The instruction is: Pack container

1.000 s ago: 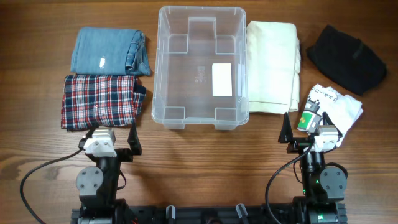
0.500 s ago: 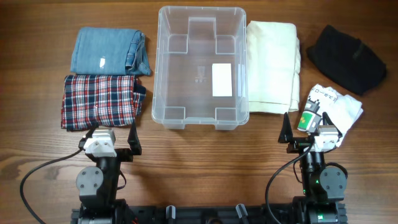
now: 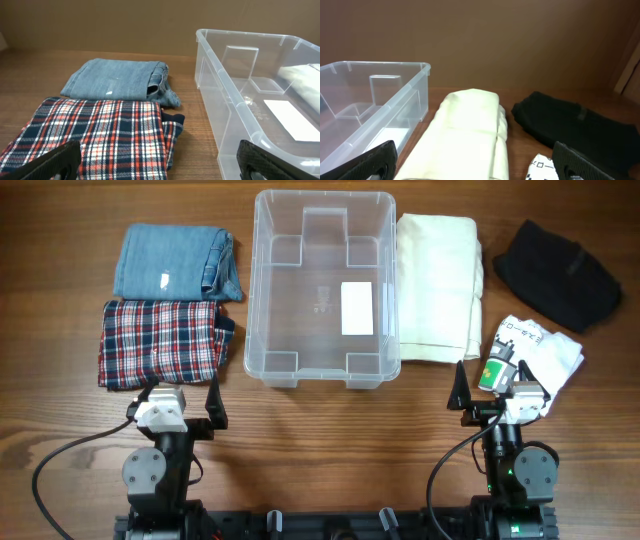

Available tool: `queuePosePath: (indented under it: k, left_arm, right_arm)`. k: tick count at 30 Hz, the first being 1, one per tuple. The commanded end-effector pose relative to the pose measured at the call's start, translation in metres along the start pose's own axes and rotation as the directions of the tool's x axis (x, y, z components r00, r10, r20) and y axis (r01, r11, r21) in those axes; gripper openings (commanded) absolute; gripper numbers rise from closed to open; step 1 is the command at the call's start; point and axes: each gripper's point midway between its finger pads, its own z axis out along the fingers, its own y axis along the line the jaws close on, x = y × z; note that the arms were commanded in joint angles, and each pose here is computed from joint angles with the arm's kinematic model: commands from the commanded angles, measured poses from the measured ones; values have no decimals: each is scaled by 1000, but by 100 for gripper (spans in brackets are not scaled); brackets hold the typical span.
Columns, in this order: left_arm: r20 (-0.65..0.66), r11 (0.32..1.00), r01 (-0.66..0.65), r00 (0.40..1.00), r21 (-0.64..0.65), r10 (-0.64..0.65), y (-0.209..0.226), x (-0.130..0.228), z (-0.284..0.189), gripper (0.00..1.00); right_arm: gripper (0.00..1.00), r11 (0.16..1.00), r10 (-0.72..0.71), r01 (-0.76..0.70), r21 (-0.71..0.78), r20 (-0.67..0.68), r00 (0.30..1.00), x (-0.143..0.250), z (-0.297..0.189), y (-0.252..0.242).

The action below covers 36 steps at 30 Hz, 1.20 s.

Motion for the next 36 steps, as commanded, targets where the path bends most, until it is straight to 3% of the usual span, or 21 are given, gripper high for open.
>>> queuePosePath:
  k: [1, 32, 36]
  left_arm:
    - [1, 1000, -19, 1000, 10, 19, -1, 2, 0, 100]
    - [1, 1000, -19, 1000, 10, 19, -1, 2, 1, 100]
    - [1, 1000, -19, 1000, 10, 19, -1, 2, 0, 100]
  right_arm:
    - [100, 1000, 20, -20, 14, 11, 1000, -2, 0, -3]
    - [100, 1000, 23, -24, 13, 26, 999, -6, 0, -3]
    - [100, 994, 26, -26, -103, 3, 1000, -1, -1, 17]
